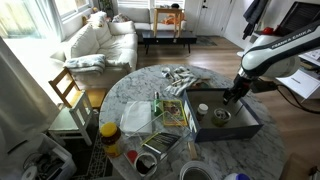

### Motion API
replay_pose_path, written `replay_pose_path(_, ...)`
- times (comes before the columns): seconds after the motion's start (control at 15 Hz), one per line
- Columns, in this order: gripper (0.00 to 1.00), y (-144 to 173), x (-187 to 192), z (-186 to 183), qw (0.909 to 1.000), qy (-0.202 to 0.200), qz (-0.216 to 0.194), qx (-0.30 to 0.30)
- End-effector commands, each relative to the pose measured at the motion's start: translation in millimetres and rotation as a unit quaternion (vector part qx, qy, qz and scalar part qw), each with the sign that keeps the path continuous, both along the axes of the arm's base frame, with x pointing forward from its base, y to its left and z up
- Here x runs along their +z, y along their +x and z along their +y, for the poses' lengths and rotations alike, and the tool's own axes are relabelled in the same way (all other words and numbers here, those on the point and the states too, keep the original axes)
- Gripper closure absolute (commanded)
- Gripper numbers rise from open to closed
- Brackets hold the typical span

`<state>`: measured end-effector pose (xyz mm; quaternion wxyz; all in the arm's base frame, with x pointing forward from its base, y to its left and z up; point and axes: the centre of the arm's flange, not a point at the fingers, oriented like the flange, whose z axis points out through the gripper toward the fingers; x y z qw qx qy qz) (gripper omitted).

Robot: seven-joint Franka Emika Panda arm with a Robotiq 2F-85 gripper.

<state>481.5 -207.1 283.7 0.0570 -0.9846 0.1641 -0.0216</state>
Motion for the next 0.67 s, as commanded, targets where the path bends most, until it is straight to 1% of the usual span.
replay_pose_path(0.0, 0.00, -31, 32, -27, 0.9999, 0.006, 0.012, -0.009)
replay_pose_path(0.07, 0.00, -39, 33, -36, 0.9997, 0.015, 0.015, -0.009)
replay_pose_path(0.13, 0.00, -47, 33, -46, 0.9995, 0.016, 0.023, -0.017)
replay_pose_path(0.27, 0.00, -59, 31, -62, 0.9987, 0.036, 0.024, -0.026)
replay_pose_path(0.6, 0.00, -71, -5, -85, 0.9953, 0.068, 0.001, -0.068)
